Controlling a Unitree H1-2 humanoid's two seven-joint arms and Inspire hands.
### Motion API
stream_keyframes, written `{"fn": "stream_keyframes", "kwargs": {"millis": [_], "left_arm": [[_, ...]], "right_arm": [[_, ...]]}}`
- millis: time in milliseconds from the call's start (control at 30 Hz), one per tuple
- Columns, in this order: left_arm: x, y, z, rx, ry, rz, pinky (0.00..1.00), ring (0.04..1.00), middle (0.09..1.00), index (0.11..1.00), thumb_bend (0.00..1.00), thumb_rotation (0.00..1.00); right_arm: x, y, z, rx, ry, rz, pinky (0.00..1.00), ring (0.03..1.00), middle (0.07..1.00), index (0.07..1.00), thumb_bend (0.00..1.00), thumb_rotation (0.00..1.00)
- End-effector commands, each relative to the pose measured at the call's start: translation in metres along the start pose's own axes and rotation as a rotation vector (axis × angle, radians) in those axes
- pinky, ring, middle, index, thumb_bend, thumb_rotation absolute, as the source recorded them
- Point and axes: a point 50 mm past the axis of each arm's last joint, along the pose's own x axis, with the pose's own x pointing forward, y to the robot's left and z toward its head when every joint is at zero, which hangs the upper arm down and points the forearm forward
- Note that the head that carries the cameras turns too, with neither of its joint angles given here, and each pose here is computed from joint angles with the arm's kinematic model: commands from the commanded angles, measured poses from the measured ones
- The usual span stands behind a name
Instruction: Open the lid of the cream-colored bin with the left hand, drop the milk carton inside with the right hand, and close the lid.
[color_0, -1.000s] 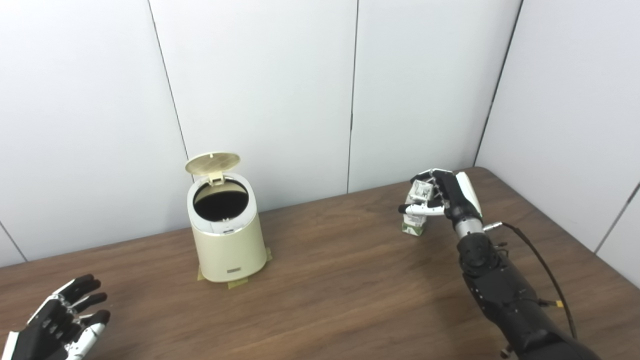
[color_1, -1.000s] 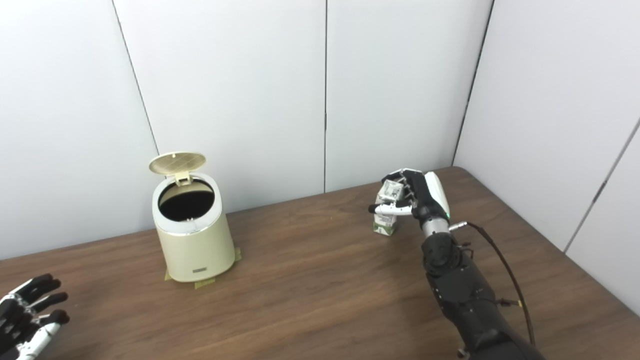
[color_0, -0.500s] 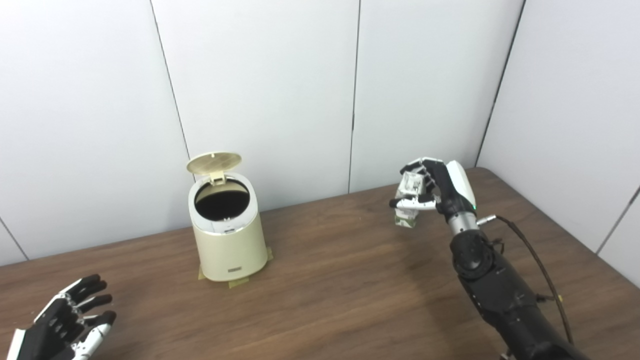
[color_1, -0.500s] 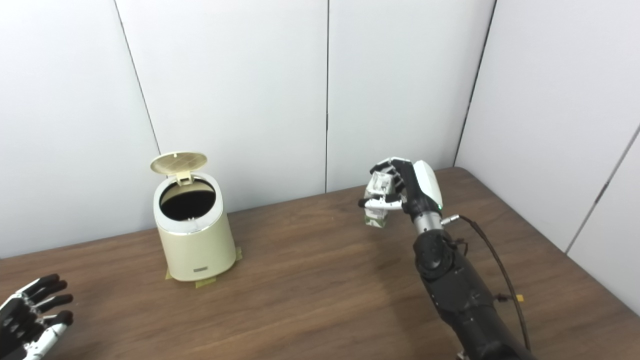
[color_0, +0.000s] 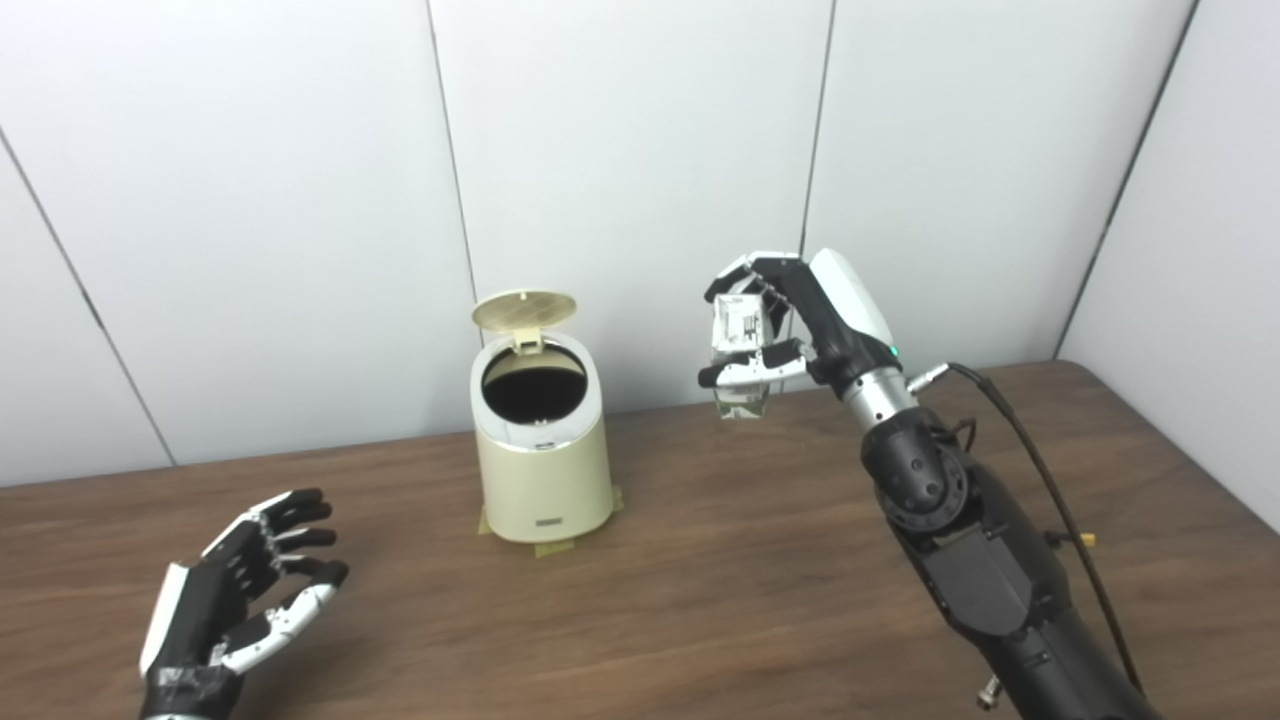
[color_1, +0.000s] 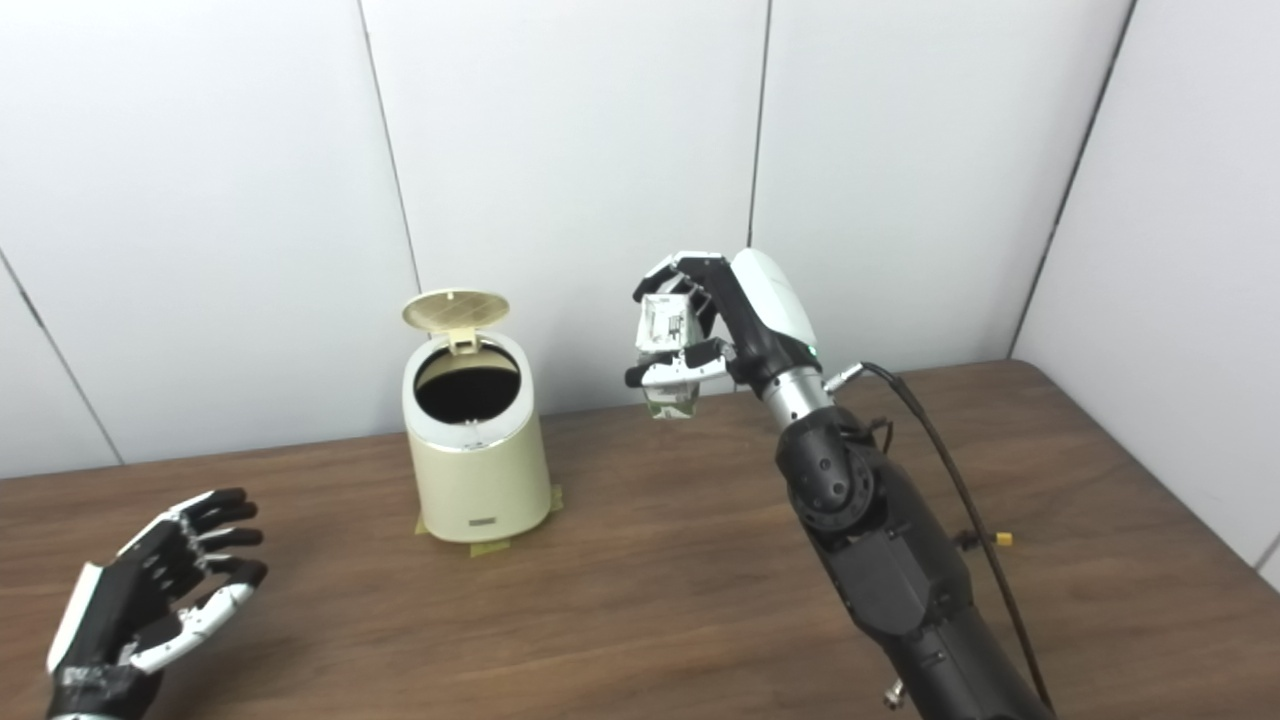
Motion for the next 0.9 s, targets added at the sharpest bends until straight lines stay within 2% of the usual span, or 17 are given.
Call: {"fn": "stream_keyframes", "kwargs": {"millis": [0,233,433,567,867], "left_arm": [[-0.004,-0.012,-0.008,-0.006,-0.001,0.003,0.53,0.664,0.735,0.743,0.59,0.10],[-0.002,-0.029,-0.010,-0.044,-0.010,0.004,0.54,0.660,0.736,0.749,0.65,0.18],[0.001,-0.040,-0.009,-0.059,-0.020,0.001,0.55,0.665,0.739,0.751,0.64,0.15],[0.001,-0.046,-0.008,-0.054,-0.021,-0.001,0.55,0.666,0.735,0.749,0.65,0.17],[-0.001,-0.058,-0.009,-0.072,-0.014,-0.018,0.55,0.665,0.745,0.756,0.64,0.15]], "right_arm": [[0.024,-0.022,0.029,0.011,-0.109,-0.076,0.30,0.350,0.435,0.528,0.52,0.00],[0.036,0.009,0.056,0.105,-0.167,-0.047,0.29,0.330,0.423,0.530,0.52,0.00],[0.039,0.031,0.071,0.148,-0.237,-0.020,0.31,0.344,0.429,0.530,0.52,0.00],[0.046,0.042,0.079,0.166,-0.236,0.006,0.31,0.349,0.430,0.528,0.52,0.00],[0.067,0.063,0.083,0.166,-0.240,0.050,0.30,0.341,0.429,0.526,0.52,0.00]]}}
